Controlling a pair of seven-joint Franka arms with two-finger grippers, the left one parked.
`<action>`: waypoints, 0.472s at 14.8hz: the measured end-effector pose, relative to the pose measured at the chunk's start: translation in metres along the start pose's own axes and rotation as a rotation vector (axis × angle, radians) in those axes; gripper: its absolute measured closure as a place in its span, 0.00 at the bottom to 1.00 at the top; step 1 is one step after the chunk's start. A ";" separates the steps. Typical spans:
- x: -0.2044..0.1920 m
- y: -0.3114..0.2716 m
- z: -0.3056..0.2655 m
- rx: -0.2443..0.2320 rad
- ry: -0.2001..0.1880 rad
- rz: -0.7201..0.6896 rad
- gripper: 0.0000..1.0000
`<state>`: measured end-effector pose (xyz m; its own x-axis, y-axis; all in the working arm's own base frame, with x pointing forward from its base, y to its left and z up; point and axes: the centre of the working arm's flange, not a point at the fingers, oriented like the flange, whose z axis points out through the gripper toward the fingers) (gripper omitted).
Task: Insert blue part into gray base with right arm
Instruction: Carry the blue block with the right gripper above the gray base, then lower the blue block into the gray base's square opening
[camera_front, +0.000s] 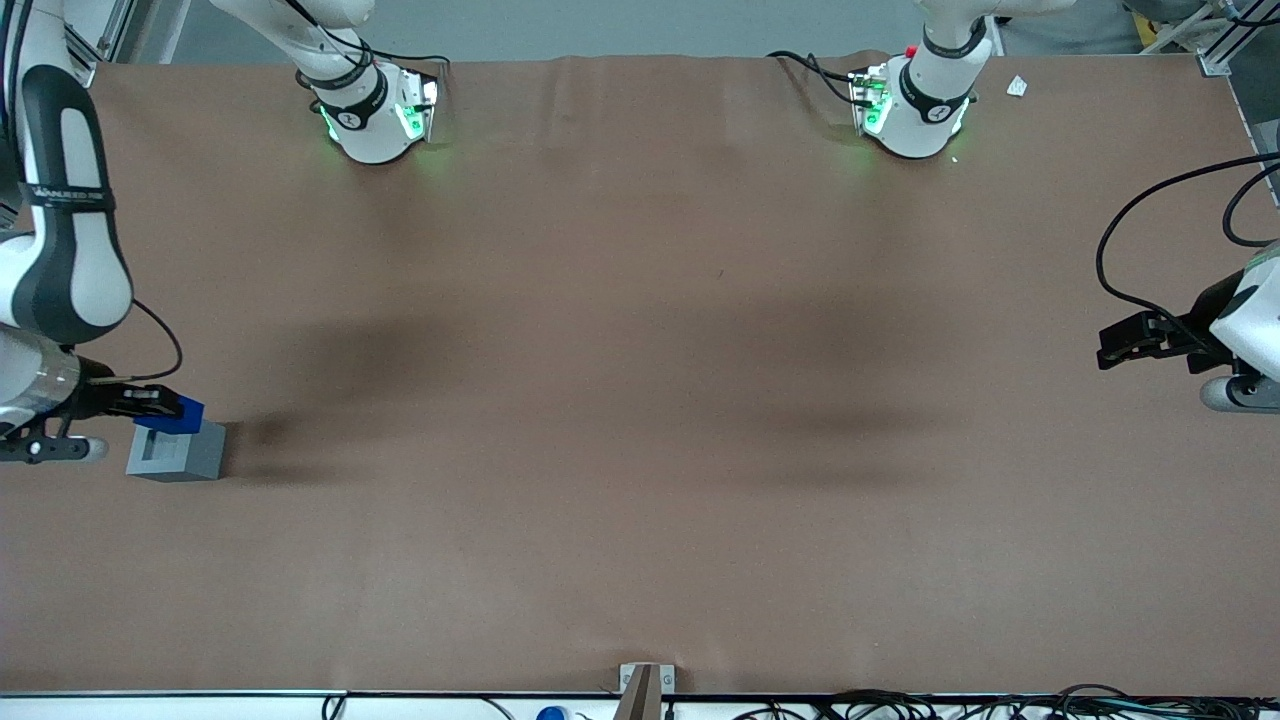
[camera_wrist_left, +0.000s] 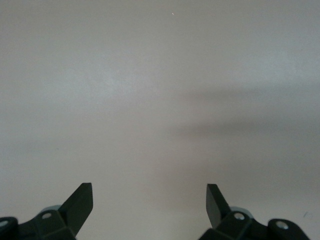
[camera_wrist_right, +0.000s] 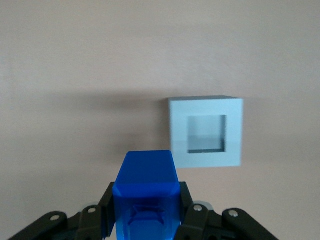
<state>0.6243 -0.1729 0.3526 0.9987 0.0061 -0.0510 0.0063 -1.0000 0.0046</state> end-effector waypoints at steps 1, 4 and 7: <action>-0.002 0.007 0.001 0.001 -0.001 0.008 0.49; -0.004 0.016 0.002 0.002 -0.004 0.019 0.49; -0.002 0.021 -0.002 -0.003 0.009 0.025 0.49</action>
<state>0.6228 -0.1935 0.3551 0.9990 -0.0190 -0.0414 -0.0186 -0.9998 0.0084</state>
